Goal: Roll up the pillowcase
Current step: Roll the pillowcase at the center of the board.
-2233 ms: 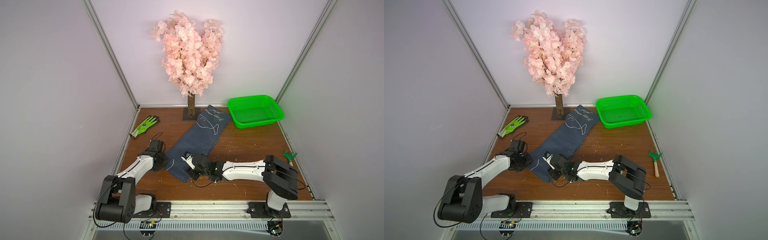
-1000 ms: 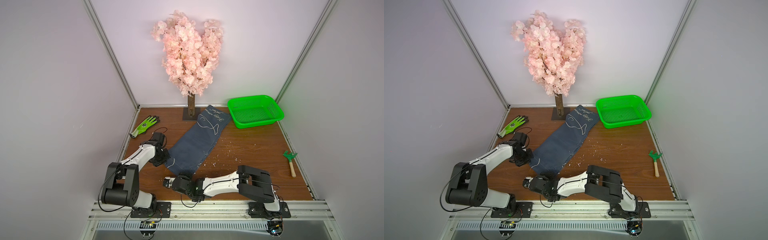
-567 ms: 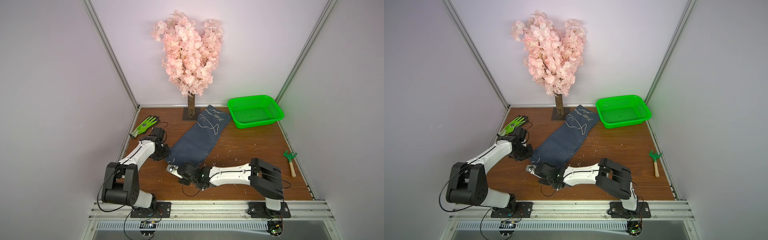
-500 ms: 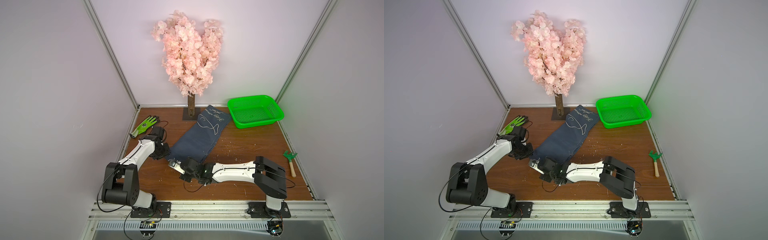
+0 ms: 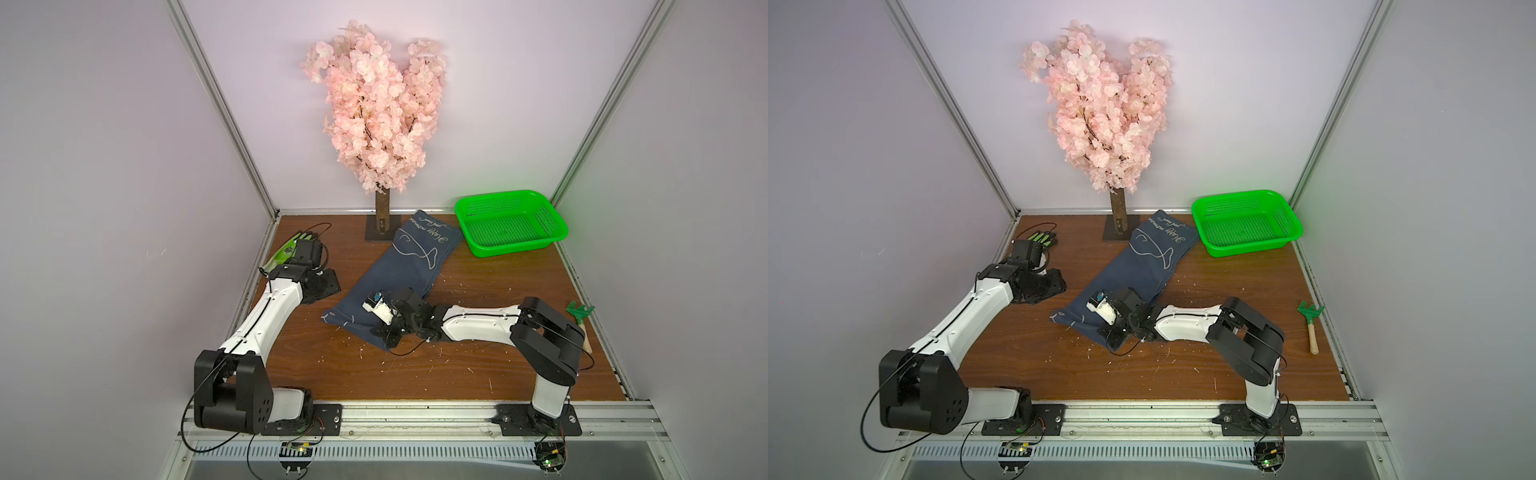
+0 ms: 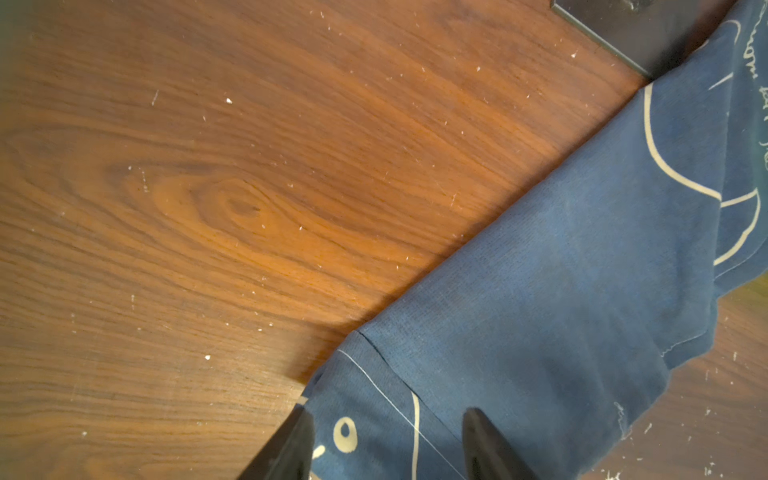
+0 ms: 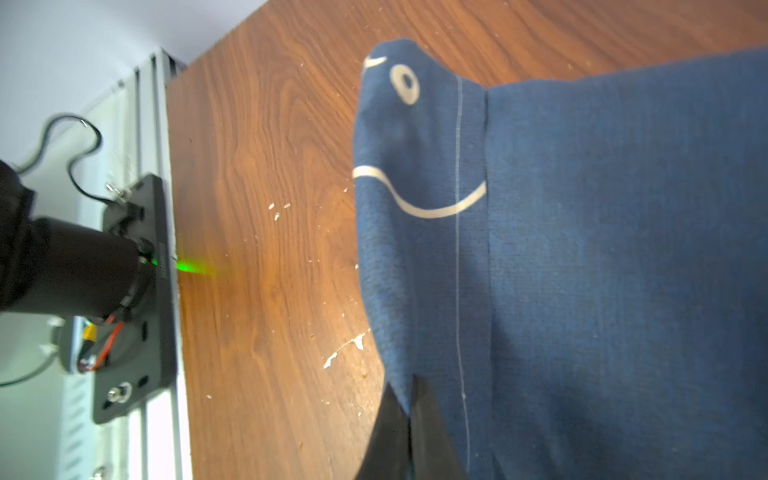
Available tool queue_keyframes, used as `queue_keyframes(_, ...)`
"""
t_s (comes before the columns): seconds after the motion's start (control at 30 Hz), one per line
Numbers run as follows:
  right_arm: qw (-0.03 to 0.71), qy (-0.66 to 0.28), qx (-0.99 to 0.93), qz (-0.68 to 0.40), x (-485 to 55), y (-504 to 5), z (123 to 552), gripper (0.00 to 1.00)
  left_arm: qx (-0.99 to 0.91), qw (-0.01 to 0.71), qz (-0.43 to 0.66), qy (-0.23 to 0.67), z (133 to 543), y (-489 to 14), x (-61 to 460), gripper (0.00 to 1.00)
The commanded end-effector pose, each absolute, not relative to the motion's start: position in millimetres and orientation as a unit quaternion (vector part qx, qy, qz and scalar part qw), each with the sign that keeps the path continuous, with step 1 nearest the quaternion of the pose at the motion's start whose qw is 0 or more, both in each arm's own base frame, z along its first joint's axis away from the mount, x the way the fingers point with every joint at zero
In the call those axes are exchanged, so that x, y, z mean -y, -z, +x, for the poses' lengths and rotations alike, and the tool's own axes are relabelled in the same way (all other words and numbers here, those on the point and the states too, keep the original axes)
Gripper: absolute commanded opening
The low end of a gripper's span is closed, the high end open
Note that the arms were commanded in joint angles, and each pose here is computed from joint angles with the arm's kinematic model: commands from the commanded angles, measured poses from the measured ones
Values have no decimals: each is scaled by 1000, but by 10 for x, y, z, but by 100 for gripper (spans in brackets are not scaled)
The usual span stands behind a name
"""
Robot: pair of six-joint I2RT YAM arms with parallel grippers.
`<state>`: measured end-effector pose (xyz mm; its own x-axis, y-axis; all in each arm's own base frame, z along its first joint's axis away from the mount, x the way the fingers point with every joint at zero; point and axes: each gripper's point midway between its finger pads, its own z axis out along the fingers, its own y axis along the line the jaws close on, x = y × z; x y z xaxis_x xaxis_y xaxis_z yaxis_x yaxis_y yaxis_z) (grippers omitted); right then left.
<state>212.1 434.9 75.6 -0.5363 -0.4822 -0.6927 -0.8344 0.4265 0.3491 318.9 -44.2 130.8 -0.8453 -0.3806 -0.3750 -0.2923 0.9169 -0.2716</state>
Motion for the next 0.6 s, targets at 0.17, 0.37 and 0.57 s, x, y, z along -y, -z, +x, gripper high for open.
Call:
queue_keyframes(0.17, 246, -467, -784, -325, -4322, -1142, 2171, 0, -958, 189, -160, 142, 2765, -1196, 608, 60)
queue_keyframes(0.37, 244, -481, -786, -301, -4248, -1146, 2230, 0, -963, 158, -158, 149, 2466, -976, 720, 57)
queue_keyframes(0.57, 234, -476, -798, -285, -4199, -1038, 2267, 0, -969, 149, -140, 137, 2530, -877, 752, 55)
